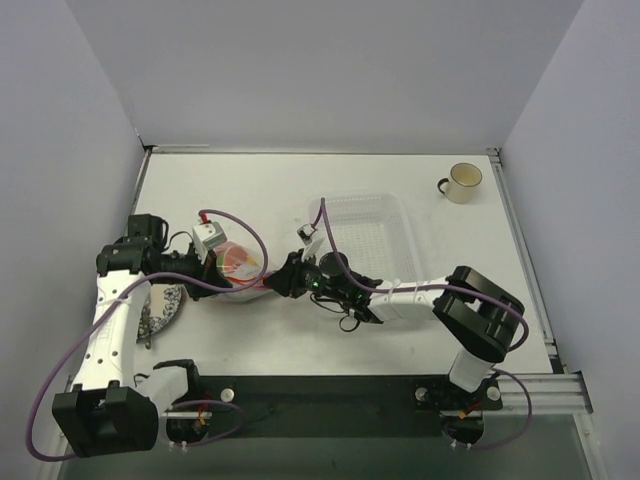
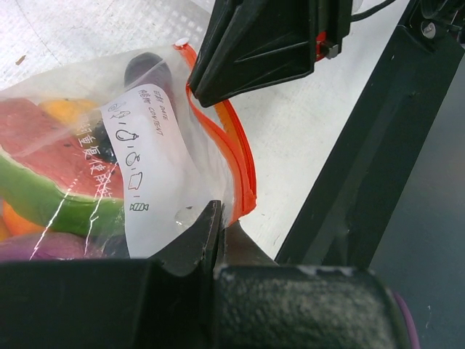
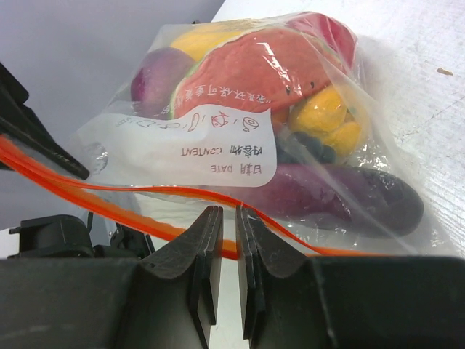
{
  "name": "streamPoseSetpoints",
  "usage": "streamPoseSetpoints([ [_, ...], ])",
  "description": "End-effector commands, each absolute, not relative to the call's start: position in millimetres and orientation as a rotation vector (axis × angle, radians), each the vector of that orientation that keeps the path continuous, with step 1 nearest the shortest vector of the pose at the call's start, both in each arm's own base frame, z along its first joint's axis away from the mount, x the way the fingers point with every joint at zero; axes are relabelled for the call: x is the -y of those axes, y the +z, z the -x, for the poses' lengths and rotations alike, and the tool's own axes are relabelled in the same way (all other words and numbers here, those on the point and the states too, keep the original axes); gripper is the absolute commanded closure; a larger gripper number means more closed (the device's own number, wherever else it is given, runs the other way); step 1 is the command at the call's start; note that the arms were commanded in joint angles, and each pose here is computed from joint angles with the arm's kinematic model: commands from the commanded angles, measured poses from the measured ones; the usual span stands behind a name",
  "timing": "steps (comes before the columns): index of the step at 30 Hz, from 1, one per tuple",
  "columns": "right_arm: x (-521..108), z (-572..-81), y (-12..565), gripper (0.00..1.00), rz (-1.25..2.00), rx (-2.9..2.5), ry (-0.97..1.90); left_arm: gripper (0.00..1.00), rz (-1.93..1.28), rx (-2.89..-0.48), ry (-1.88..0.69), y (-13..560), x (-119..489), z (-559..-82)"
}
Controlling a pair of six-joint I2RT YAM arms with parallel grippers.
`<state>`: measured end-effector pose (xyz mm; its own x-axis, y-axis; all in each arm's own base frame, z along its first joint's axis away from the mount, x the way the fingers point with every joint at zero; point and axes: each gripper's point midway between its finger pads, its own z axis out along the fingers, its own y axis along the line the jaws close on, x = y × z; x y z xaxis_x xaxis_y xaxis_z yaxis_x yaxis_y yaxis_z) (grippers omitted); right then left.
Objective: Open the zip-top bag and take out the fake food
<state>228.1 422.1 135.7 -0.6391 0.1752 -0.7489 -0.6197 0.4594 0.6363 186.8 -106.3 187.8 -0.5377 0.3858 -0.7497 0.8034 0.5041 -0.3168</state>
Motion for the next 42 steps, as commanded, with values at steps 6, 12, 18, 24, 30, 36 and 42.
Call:
streamPoseSetpoints([
  [6,-434.5,-224.4,158.1,0.85,0.383,-1.847,1.330,0.97,-0.999,-2.055,-0.894,210.3,113.0,-183.9],
  [12,-438.8,-202.8,163.8,0.85,0.460,-1.837,1.283,0.97,-0.979,-2.051,-0.879,210.9,112.4,-187.9],
  [18,-453.4,-178.6,163.6,0.85,0.535,-1.840,1.282,0.97,-0.970,-2.040,-0.889,216.4,114.8,-189.8],
  [24,-461.5,-176.2,157.2,0.84,0.563,-1.852,1.239,0.96,-0.983,-2.023,-0.937,221.8,122.1,-185.0],
  [30,-449.4,-220.3,142.2,0.78,0.513,-1.855,1.061,0.89,-0.968,-2.041,-0.962,233.2,123.3,-173.6],
  [36,-436.8,-237.8,129.9,0.72,0.539,-1.862,0.938,0.23,-0.929,-2.071,-0.771,254.4,107.2,-201.2],
  [42,-440.3,-227.3,112.6,0.62,0.642,-1.936,0.863,0.19,-0.811,-2.107,-0.697,260.8,86.2,-239.1],
])
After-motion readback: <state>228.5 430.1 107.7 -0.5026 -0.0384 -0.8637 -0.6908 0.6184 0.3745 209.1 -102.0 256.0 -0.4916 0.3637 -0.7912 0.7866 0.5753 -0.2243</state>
